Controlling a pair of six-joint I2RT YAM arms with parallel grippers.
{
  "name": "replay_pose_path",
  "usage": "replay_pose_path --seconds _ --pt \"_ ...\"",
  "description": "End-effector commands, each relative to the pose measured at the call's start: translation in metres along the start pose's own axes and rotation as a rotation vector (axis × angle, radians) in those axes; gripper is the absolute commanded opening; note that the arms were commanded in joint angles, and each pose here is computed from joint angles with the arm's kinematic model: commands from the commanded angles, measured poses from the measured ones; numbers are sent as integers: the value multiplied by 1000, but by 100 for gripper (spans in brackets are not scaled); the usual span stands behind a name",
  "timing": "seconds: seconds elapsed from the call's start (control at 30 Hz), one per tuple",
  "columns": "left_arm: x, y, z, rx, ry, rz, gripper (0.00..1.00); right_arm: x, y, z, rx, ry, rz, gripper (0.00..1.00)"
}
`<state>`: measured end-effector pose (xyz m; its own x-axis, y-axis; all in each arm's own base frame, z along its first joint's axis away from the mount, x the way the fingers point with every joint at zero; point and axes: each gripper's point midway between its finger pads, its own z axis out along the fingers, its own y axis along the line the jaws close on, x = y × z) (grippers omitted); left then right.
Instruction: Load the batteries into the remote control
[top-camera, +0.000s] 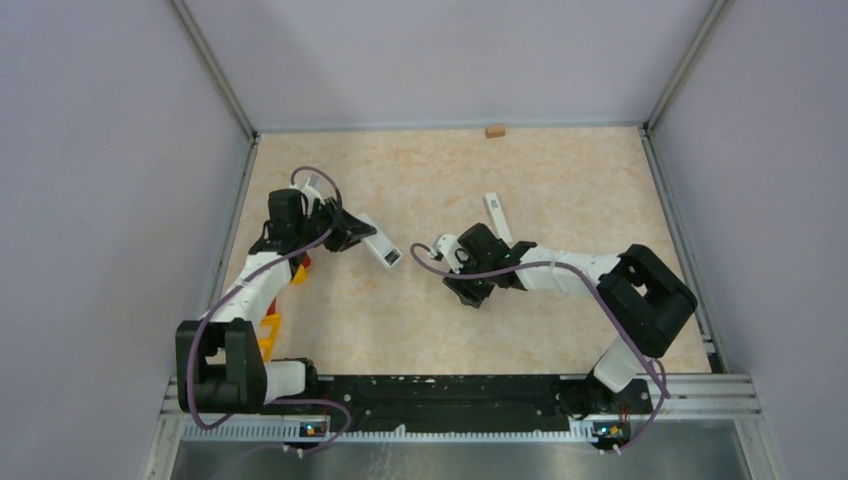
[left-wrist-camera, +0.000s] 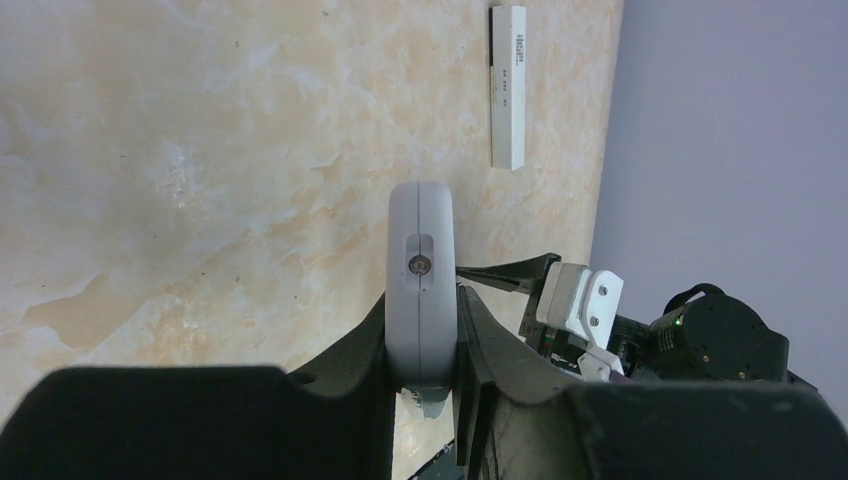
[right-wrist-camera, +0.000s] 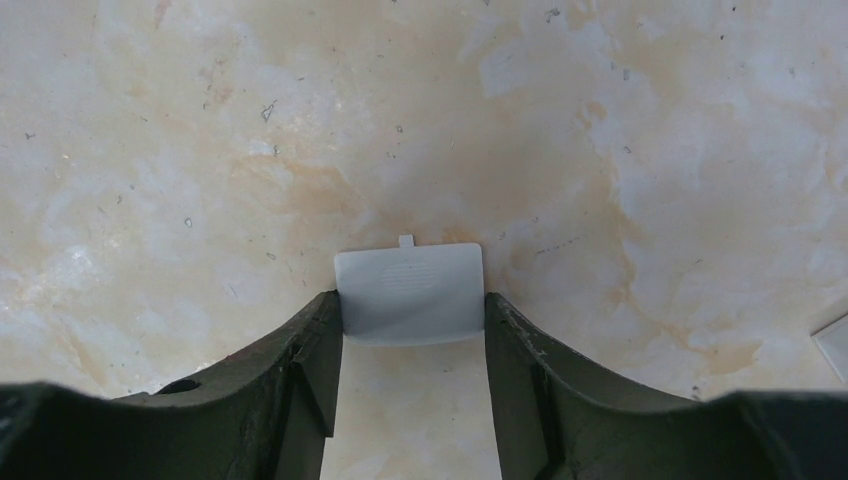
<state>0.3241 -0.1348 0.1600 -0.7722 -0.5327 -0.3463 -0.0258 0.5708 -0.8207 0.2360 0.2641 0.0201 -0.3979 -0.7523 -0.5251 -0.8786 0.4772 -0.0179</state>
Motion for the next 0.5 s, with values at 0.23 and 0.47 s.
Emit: replay_pose_path --seconds 0.23,0.47 --pt "-12 -19 -2 64 -17 39 0 5 5 -4 28 57 -65 69" --pt "-11 -21 -2 73 -11 41 0 12 17 1 -56 109 -75 58"
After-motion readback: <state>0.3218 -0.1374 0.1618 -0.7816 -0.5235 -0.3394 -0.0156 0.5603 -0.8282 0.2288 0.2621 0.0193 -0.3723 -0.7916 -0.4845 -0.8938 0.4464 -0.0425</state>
